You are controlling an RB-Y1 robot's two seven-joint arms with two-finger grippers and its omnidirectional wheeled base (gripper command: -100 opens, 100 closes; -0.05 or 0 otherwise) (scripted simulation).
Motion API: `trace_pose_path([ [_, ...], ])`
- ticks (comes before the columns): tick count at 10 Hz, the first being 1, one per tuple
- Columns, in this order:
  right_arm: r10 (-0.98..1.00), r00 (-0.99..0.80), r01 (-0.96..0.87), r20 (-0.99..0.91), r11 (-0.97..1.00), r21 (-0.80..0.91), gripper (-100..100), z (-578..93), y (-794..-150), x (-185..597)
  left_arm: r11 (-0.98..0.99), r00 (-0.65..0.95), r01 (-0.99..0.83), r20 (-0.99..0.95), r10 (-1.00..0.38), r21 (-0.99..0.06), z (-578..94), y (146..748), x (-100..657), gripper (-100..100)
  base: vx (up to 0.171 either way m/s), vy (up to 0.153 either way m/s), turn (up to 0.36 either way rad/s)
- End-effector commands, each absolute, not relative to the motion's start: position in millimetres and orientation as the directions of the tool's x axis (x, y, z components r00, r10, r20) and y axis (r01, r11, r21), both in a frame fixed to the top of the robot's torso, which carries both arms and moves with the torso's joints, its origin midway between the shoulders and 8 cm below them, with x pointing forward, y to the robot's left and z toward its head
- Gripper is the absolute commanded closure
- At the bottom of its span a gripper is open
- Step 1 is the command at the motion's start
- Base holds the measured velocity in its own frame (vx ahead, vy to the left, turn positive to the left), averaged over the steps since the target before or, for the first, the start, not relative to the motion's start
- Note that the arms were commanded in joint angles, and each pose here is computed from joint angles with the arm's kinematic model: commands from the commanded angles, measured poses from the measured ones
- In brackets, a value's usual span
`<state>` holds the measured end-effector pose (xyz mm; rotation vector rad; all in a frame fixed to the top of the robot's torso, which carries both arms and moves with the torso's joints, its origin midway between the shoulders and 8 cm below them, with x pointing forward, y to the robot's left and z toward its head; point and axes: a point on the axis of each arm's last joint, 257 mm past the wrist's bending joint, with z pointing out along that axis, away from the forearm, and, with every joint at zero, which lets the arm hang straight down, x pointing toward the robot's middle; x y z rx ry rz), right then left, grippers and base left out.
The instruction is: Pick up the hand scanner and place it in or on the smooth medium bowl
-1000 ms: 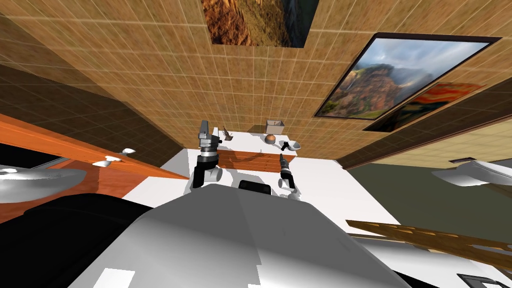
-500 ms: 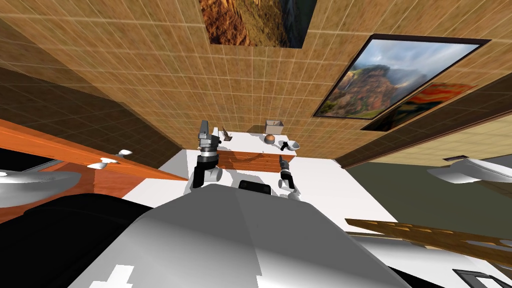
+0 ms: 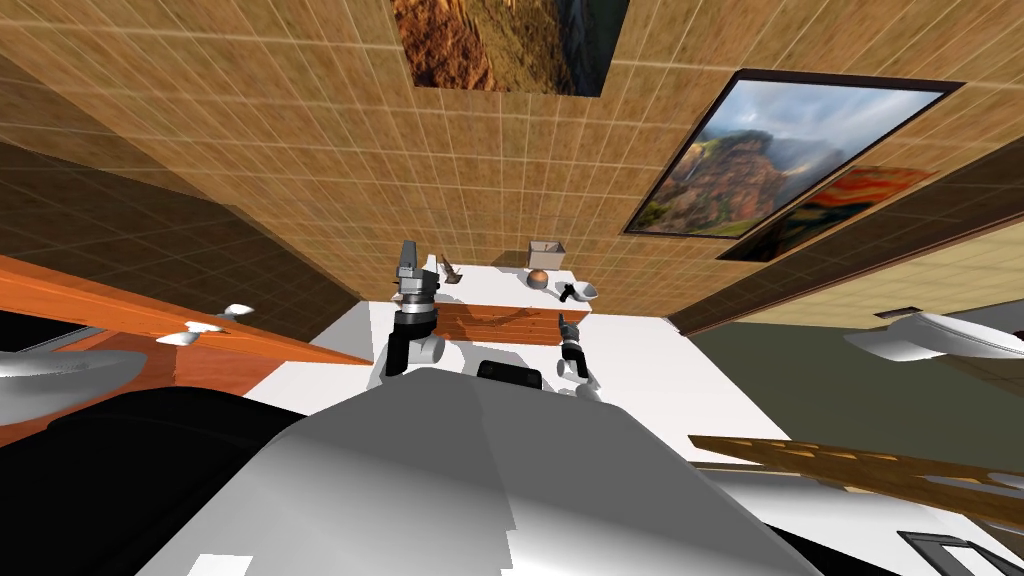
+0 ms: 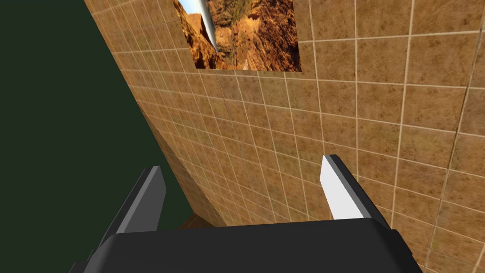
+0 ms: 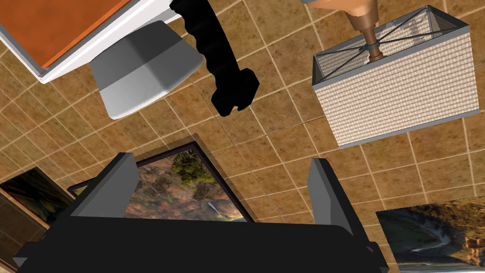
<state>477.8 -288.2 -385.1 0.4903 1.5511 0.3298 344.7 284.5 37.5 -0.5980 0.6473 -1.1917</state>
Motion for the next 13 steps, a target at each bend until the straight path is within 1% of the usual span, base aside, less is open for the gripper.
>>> trace_pose_path([
  [1,0.443,0.005,0.111,-0.896,0.891,0.441,-100,-388.3,-294.5,479.1,0.262,0.237,0.640,-0.139,-0.961,-0.722,37.5,284.5,344.7,0,0.047,-0.003,-0.039],
  [2,0.441,-0.009,0.121,-0.898,0.892,0.436,-100,-395.4,-296.4,475.6,0.262,0.237,0.640,-0.139,-0.961,-0.722,37.5,284.5,344.7,0,0.043,0.001,-0.018],
  [6,0.308,-0.038,0.152,-0.951,0.942,0.299,-100,-410.3,-312.9,473.6,0.262,0.237,0.640,-0.139,-0.961,-0.722,37.5,284.5,344.7,0,0.068,-0.006,-0.033],
  [7,0.307,-0.038,0.152,-0.951,0.942,0.298,-100,-410.3,-312.9,473.6,0.262,0.237,0.640,-0.139,-0.961,-0.722,37.5,284.5,344.7,0,0.058,-0.006,-0.013],
  [8,0.267,-0.046,0.159,-0.963,0.953,0.257,-100,-413.5,-317.7,473.1,0.262,0.237,0.640,-0.139,-0.961,-0.722,37.5,284.5,344.7,0,0.068,0.012,-0.029],
  [10,0.195,-0.058,0.169,-0.979,0.969,0.183,-100,-417.5,-325.5,472.6,0.262,0.237,0.640,-0.139,-0.961,-0.722,37.5,284.5,344.7,0,0.115,0.002,-0.030],
  [13,0.109,-0.066,0.174,-0.992,0.980,0.096,-100,-418.4,-332.2,474.1,0.263,0.237,0.640,-0.139,-0.961,-0.722,37.5,284.5,344.7,0,0.161,-0.006,-0.010],
])
